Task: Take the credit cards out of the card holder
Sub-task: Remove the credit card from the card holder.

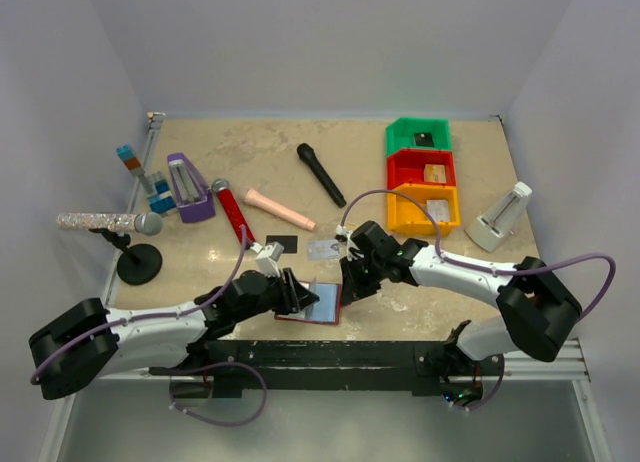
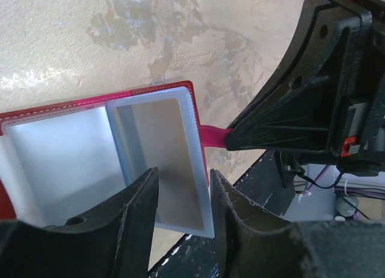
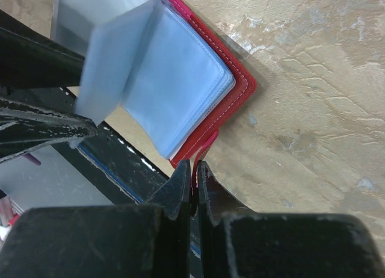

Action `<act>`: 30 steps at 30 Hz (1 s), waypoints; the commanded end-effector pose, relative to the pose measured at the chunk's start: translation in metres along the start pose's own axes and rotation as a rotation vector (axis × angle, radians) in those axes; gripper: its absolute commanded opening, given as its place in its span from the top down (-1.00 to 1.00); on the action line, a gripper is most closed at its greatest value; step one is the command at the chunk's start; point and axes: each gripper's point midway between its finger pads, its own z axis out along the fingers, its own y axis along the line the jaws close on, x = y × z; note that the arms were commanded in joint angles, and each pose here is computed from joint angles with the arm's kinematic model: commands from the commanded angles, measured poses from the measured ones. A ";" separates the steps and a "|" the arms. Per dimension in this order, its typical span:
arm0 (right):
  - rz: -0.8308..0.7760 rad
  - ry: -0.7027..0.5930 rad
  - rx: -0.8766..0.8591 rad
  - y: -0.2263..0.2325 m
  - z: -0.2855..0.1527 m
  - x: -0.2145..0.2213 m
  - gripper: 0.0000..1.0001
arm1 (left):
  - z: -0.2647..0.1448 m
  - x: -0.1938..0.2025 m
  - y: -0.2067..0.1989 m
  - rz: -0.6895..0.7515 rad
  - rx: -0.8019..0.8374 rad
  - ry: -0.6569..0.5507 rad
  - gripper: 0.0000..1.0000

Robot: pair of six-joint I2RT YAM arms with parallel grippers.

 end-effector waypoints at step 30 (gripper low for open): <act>-0.032 -0.126 -0.145 0.033 -0.015 -0.026 1.00 | -0.004 -0.018 0.023 0.044 -0.144 -0.092 0.09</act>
